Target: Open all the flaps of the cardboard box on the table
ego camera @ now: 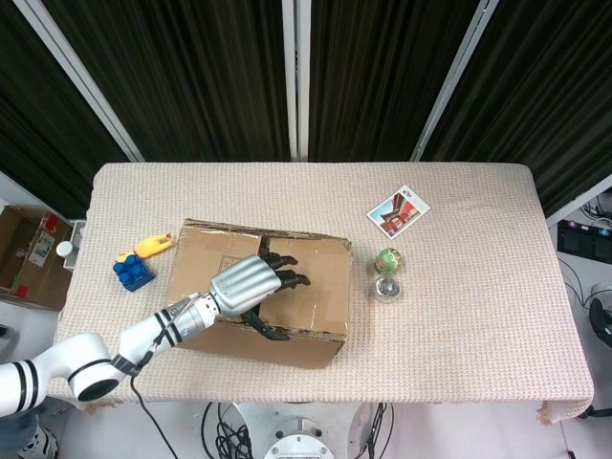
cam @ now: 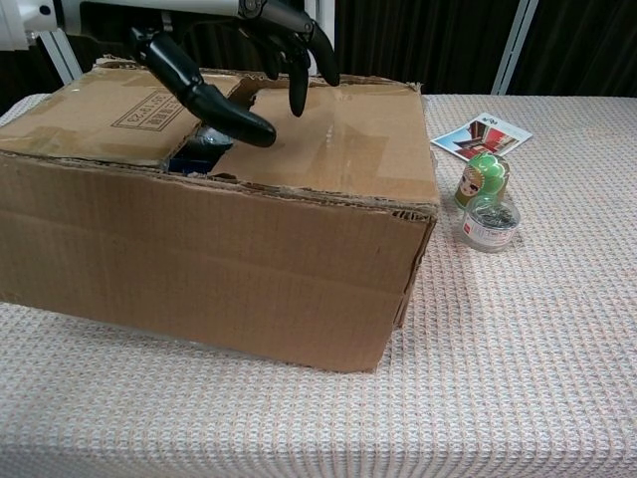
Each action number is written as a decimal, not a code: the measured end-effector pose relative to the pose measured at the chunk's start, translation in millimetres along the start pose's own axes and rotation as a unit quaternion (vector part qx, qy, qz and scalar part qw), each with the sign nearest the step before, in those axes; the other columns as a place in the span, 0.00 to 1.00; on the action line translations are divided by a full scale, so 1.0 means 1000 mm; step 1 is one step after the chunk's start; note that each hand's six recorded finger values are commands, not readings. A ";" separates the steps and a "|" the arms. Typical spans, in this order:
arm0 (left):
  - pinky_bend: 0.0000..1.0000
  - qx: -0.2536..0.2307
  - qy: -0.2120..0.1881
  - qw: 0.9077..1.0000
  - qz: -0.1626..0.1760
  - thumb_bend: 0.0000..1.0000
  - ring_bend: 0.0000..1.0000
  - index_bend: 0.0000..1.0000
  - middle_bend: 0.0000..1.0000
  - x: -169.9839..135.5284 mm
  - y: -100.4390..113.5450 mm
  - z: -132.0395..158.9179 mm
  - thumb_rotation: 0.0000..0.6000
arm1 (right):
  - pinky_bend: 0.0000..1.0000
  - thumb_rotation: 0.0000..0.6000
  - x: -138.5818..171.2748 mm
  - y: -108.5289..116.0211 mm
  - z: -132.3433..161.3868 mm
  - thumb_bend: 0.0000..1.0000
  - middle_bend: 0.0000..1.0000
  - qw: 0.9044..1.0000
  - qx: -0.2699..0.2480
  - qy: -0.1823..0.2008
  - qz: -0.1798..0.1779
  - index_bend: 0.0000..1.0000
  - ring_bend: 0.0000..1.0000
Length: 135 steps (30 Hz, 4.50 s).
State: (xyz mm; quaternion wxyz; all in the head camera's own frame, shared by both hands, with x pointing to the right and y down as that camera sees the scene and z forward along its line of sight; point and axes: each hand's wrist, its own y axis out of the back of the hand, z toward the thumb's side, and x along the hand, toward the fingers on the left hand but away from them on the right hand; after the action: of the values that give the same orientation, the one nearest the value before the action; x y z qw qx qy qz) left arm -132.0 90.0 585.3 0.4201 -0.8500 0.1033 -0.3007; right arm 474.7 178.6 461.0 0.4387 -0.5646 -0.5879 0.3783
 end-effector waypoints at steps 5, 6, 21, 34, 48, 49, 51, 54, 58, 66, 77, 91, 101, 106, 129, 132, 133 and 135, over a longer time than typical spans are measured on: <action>0.23 0.045 0.016 0.999 -0.008 0.00 0.13 0.22 0.36 -0.004 -0.008 -0.013 0.41 | 0.00 1.00 0.000 0.000 -0.001 0.32 0.00 1.000 -0.003 -0.001 0.001 0.00 0.00; 0.23 0.054 0.020 0.998 -0.010 0.00 0.13 0.22 0.36 -0.005 -0.010 -0.017 0.41 | 0.00 1.00 0.000 -0.001 -0.001 0.32 0.00 1.000 -0.004 0.000 0.001 0.00 0.00; 0.23 0.073 0.064 0.994 -0.052 0.08 0.13 0.22 0.39 -0.020 -0.013 -0.042 0.32 | 0.00 1.00 -0.001 -0.005 0.002 0.31 0.00 1.000 -0.012 0.005 0.002 0.00 0.00; 0.23 0.163 0.065 0.984 -0.038 0.15 0.13 0.21 0.40 -0.027 0.000 -0.044 0.32 | 0.00 1.00 -0.002 -0.006 -0.001 0.31 0.00 1.000 -0.015 0.000 0.000 0.00 0.00; 0.23 0.180 0.104 0.978 -0.022 0.15 0.13 0.20 0.40 -0.057 0.038 -0.050 0.32 | 0.00 1.00 -0.006 -0.007 0.004 0.31 0.00 1.000 -0.020 0.006 0.001 0.00 0.00; 0.23 0.179 0.108 0.978 -0.021 0.15 0.13 0.20 0.40 -0.060 0.041 -0.051 0.32 | 0.00 1.00 -0.006 -0.008 0.004 0.31 0.00 1.000 -0.021 0.007 0.001 0.00 0.00; 0.23 0.172 0.118 0.978 -0.018 0.15 0.13 0.20 0.40 -0.067 0.047 -0.054 0.32 | 0.00 1.00 -0.007 -0.008 0.007 0.31 0.00 1.000 -0.022 0.010 0.001 0.00 0.00; 0.23 0.161 0.132 0.978 -0.014 0.15 0.13 0.19 0.40 -0.078 0.056 -0.057 0.32 | 0.00 1.00 -0.008 -0.008 0.010 0.31 0.00 1.000 -0.023 0.014 0.000 0.00 0.00; 0.23 0.153 0.148 0.977 -0.006 0.15 0.13 0.19 0.40 -0.091 0.066 -0.061 0.32 | 0.00 1.00 -0.009 -0.009 0.014 0.31 0.00 1.000 -0.023 0.017 -0.001 0.00 0.00; 0.24 0.156 0.176 0.972 0.014 0.15 0.13 0.19 0.39 -0.118 0.085 -0.067 0.32 | 0.00 1.00 -0.010 -0.014 0.021 0.31 0.00 0.999 -0.025 0.024 0.003 0.00 0.00; 0.27 0.140 0.213 0.966 0.033 0.15 0.13 0.19 0.37 -0.149 0.093 -0.083 0.33 | 0.00 1.00 -0.011 -0.021 0.027 0.31 0.00 0.999 -0.028 0.028 0.013 0.00 0.00; 0.27 0.098 0.300 0.947 0.053 0.14 0.13 0.19 0.38 -0.203 0.095 -0.129 0.33 | 0.00 1.00 -0.010 -0.027 0.031 0.31 0.00 0.999 -0.029 0.034 0.024 0.00 0.00; 0.29 0.067 0.347 0.931 0.092 0.12 0.14 0.19 0.28 -0.248 0.089 -0.140 0.42 | 0.00 1.00 -0.021 -0.053 0.071 0.33 0.00 0.990 -0.039 0.106 0.087 0.00 0.00; 0.29 0.060 0.365 0.924 0.100 0.00 0.14 0.18 0.25 -0.272 0.067 -0.139 0.45 | 0.00 1.00 -0.041 -0.078 0.110 0.33 0.00 0.975 -0.031 0.164 0.146 0.00 0.00; 0.29 0.054 0.412 0.896 0.157 0.00 0.13 0.16 0.24 -0.365 0.009 -0.100 0.47 | 0.00 1.00 -0.114 -0.233 0.380 0.94 0.13 0.843 0.047 0.372 0.385 0.14 0.00; 0.29 0.053 0.412 0.895 0.161 0.00 0.13 0.16 0.24 -0.370 0.008 -0.097 0.47 | 0.00 1.00 -0.105 -0.252 0.403 0.96 0.15 0.831 0.062 0.377 0.404 0.17 0.00; 0.29 0.051 0.412 0.895 0.161 0.00 0.13 0.16 0.24 -0.371 0.008 -0.096 0.47 | 0.00 1.00 -0.102 -0.258 0.408 0.97 0.15 0.828 0.068 0.377 0.410 0.18 0.00; 0.29 0.048 0.412 0.895 0.162 0.00 0.13 0.16 0.24 -0.373 0.006 -0.095 0.47 | 0.00 1.00 -0.094 -0.271 0.419 0.97 0.16 0.821 0.085 0.377 0.420 0.21 0.00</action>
State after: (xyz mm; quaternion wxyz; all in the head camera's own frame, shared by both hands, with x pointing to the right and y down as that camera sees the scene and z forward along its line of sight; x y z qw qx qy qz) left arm -486.2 184.5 466.7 0.4228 -0.6005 0.3885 -0.5565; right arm -12.6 85.8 569.4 0.4706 -0.8159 -0.0479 0.3325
